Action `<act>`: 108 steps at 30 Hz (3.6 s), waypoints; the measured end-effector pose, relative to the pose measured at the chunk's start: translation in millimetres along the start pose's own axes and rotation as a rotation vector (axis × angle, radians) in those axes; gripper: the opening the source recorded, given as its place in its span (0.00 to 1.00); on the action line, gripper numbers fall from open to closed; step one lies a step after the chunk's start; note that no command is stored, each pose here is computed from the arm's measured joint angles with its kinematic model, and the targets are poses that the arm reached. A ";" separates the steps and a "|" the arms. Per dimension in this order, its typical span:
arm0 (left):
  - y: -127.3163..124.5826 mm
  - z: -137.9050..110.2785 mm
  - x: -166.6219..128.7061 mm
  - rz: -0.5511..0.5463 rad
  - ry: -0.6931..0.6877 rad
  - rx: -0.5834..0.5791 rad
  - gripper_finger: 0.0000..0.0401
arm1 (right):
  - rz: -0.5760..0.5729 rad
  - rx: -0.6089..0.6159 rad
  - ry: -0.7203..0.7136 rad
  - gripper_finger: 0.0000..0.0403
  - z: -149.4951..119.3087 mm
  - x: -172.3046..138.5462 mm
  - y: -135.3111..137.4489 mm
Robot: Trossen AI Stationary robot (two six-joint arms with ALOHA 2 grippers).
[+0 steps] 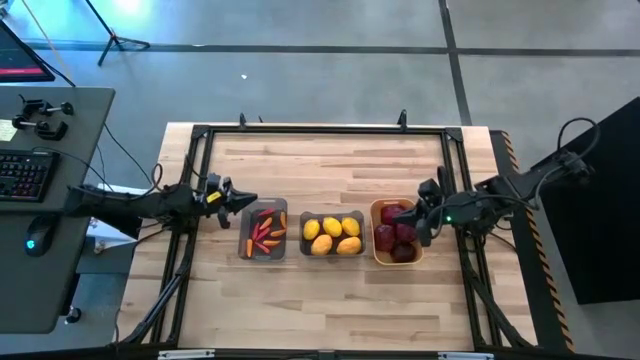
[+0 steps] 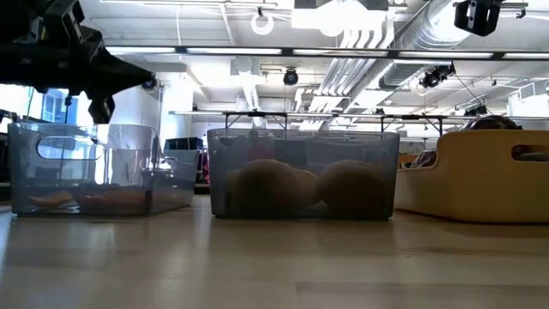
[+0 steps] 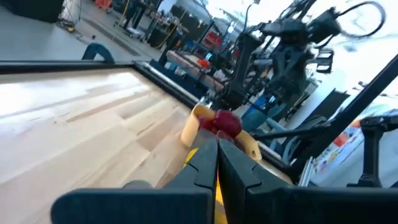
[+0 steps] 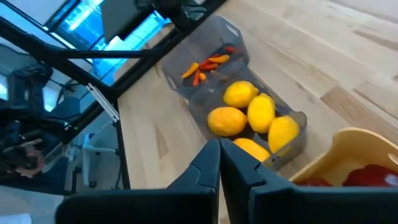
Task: Sort produce into baskets
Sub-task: Return to Home Position
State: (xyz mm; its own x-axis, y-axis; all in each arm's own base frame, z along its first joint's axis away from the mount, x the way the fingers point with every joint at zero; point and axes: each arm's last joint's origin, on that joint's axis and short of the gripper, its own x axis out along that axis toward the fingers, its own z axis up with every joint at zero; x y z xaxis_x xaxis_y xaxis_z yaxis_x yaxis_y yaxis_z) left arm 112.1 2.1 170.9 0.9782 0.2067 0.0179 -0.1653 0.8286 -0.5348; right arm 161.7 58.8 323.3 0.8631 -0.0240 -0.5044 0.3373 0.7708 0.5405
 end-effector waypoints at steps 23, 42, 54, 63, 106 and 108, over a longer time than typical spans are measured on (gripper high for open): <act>0.1 0.0 -3.3 -0.021 0.012 0.003 0.00 | 0.299 -0.195 -0.384 0.00 -35.6 13.8 -74.1; 0.1 -0.1 -3.3 -0.021 0.014 0.006 0.00 | 0.363 -0.418 -0.557 0.00 -77.0 -0.6 -125.3; 0.1 0.0 -3.3 -0.019 0.016 0.006 0.00 | 0.278 -0.531 -0.453 0.00 -85.4 11.7 -141.4; 0.2 -0.2 -3.2 -0.018 0.018 0.007 0.00 | 0.293 -0.483 -0.461 0.00 -92.1 25.6 -150.0; 1.7 2.2 -15.3 -0.055 -0.004 -0.002 0.00 | 0.315 -0.394 -0.471 0.00 -91.8 23.6 -149.7; 1.7 1.9 -14.8 -0.053 -0.001 -0.003 0.00 | 0.315 -0.395 -0.469 0.00 -91.8 23.7 -149.7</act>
State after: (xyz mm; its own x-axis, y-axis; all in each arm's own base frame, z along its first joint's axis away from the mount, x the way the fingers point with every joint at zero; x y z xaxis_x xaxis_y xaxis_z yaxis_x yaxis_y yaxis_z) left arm 97.1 1.5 171.4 0.9855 0.1630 0.0467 -0.1130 0.8369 -0.5356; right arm 97.2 1.4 168.6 0.9990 0.0347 0.0297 -0.0417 0.9582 0.2829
